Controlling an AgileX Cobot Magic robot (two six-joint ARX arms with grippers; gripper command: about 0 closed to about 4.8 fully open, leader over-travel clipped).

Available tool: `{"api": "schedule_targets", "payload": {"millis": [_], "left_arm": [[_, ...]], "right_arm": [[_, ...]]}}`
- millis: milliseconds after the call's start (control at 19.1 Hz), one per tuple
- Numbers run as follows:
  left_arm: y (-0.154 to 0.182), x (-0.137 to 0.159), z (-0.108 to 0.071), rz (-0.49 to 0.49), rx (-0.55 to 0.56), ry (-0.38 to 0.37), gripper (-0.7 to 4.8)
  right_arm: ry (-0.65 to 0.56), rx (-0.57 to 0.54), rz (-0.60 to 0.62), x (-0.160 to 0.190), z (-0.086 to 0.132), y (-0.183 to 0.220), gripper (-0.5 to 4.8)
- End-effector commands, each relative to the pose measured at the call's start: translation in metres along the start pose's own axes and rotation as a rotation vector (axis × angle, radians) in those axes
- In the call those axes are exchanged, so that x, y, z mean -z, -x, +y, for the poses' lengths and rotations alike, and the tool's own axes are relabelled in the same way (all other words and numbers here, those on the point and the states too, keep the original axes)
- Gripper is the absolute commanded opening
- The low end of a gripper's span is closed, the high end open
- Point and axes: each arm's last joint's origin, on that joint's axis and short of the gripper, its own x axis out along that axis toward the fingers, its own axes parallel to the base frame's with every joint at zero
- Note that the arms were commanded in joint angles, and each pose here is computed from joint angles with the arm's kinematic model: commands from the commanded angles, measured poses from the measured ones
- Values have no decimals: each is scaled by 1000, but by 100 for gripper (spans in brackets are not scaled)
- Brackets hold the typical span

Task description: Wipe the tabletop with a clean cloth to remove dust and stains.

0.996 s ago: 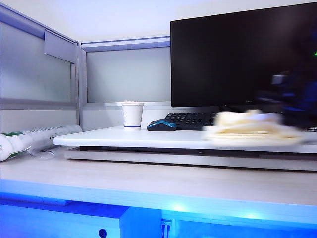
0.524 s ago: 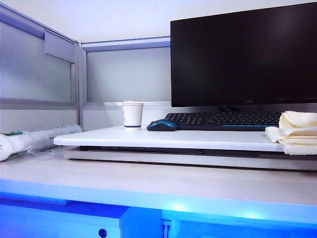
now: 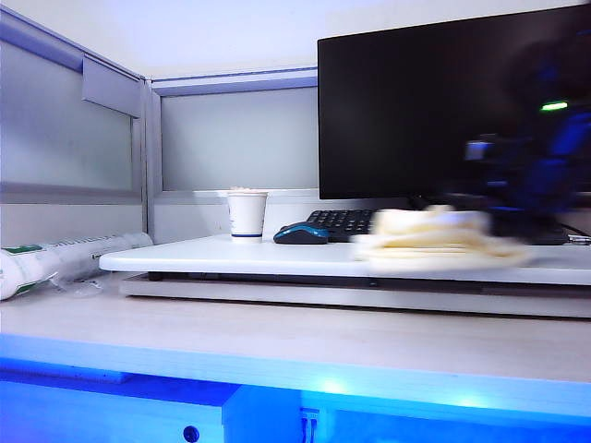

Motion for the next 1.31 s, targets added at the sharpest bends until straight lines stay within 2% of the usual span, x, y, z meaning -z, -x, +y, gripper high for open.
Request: {"api": "schedule_targets", "payload": {"millis": [52, 157, 315, 629, 681, 891, 944, 996, 1048, 1311], "left_arm": [[0, 2, 0, 20, 7, 10, -6], [0, 2, 0, 20, 7, 10, -6], [0, 2, 0, 20, 7, 9, -6], [0, 2, 0, 20, 8, 9, -6], [0, 2, 0, 20, 8, 9, -6], [0, 2, 0, 20, 7, 10, -6], [0, 2, 0, 20, 7, 9, -6], [0, 2, 0, 20, 7, 10, -6], [0, 2, 0, 20, 8, 10, -6], [0, 2, 0, 21, 8, 10, -6]], "right_arm": [[16, -86, 142, 9, 46, -33, -4], [54, -156, 123, -1, 90, -47, -4], [48, -200, 125, -2, 122, -59, -4], [38, -204, 138, -1, 124, -62, -3], [44, -217, 136, -2, 124, -61, 18], [48, -299, 128, -5, 128, -60, 174], [48, -304, 128, -6, 128, -59, 230], [47, -310, 111, -11, 129, -55, 388], [47, -315, 95, -15, 130, -50, 416], [58, -334, -13, -42, 126, -17, 423]]}}
